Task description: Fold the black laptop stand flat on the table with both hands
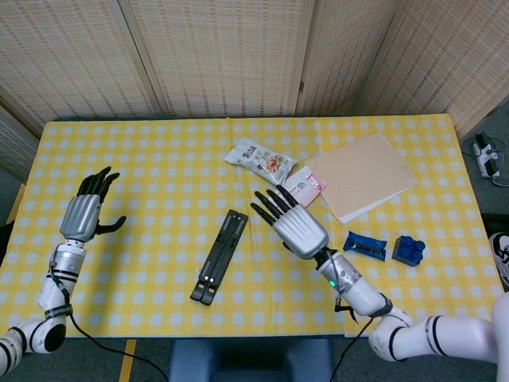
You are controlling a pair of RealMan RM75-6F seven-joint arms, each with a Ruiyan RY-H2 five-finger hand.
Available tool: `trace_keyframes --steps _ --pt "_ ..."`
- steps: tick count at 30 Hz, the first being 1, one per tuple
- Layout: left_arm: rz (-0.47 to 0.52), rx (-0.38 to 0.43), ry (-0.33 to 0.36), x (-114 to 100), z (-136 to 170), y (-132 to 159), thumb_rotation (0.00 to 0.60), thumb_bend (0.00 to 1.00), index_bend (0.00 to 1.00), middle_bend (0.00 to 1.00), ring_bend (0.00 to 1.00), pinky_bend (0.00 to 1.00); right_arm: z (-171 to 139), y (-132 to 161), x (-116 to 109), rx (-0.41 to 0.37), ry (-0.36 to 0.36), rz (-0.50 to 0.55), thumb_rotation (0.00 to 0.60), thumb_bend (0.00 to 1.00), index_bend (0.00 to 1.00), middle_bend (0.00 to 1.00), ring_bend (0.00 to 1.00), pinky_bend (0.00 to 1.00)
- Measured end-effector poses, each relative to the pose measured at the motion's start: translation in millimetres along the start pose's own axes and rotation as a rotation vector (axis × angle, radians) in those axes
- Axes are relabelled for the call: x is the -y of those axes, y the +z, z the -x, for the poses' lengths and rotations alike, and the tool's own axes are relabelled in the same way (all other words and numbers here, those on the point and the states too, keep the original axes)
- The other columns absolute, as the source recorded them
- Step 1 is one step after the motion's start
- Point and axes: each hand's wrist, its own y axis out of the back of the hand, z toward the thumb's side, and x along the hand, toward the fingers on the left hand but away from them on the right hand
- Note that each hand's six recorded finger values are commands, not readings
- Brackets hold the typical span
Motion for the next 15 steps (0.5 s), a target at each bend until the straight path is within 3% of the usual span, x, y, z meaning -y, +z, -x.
trace_keyframes --steps 8,15 --pt "-0.024 -0.036 0.001 -22.4 44.3 -11.3 0.6 0.31 0.14 0.02 0.0 0.01 -84.9 -78.3 0.7 0.209 0.037 0.109 0.6 0.22 0.0 0.0 0.0 0.0" --pt "-0.038 -0.076 0.028 -38.8 86.8 -20.2 0.6 0.31 0.14 0.02 0.0 0.01 -153.5 -110.7 10.3 0.335 0.032 0.207 0.6 0.22 0.0 0.0 0.0 0.0"
